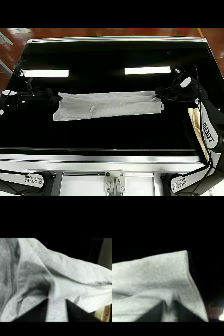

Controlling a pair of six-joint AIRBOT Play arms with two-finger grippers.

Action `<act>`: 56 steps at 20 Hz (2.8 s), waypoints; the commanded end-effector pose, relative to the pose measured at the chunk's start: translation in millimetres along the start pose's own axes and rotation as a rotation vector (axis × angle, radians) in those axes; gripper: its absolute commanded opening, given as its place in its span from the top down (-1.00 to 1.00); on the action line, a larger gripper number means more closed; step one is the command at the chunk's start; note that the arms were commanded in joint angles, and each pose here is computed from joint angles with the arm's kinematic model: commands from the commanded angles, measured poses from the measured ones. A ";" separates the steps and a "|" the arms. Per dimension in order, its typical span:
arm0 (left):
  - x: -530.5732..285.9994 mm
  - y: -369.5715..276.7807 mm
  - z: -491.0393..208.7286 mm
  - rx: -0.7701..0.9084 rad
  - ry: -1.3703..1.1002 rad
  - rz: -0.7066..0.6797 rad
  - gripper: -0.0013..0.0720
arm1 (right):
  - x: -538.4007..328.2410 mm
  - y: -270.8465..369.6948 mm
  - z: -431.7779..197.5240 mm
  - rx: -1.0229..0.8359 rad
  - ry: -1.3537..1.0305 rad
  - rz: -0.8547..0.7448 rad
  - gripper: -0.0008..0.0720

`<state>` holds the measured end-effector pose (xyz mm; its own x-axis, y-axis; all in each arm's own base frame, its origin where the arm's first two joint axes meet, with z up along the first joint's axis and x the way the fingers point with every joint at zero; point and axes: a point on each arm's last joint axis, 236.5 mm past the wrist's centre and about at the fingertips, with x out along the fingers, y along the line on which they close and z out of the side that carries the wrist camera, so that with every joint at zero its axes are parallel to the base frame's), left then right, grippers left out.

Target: Fold the shirts.

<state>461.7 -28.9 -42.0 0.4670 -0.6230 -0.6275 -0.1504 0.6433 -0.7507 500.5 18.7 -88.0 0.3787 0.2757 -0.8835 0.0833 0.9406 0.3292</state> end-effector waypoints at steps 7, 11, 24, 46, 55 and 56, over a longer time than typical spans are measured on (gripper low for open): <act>-24.3 -47.0 -51.3 0.038 0.266 -0.174 -0.36 | -17.1 -29.5 -13.0 0.151 0.072 0.078 -0.87; -31.5 -65.3 -57.0 0.088 0.273 -0.188 -0.36 | 10.0 -21.1 -26.6 0.305 0.138 0.219 -0.87; 47.0 -154.7 -47.4 0.260 0.065 -0.226 0.87 | -78.0 59.1 -3.9 0.100 0.046 0.359 0.80; 250.0 -297.4 -233.6 0.192 0.396 -0.412 0.88 | -296.7 138.9 -31.5 0.020 -0.225 0.325 0.80; -65.8 -279.2 70.2 0.597 -0.376 -0.041 0.88 | -182.2 275.7 -16.7 -0.105 -0.215 0.491 0.80; -111.2 -276.5 85.3 0.599 -0.461 -0.002 0.88 | -158.4 294.4 -23.9 -0.108 -0.192 0.507 0.80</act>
<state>533.6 -215.7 183.0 0.6131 -0.6862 -0.3915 0.4009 0.6973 -0.5942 423.3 194.1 169.6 0.5162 0.6343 -0.5755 -0.2065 0.7443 0.6351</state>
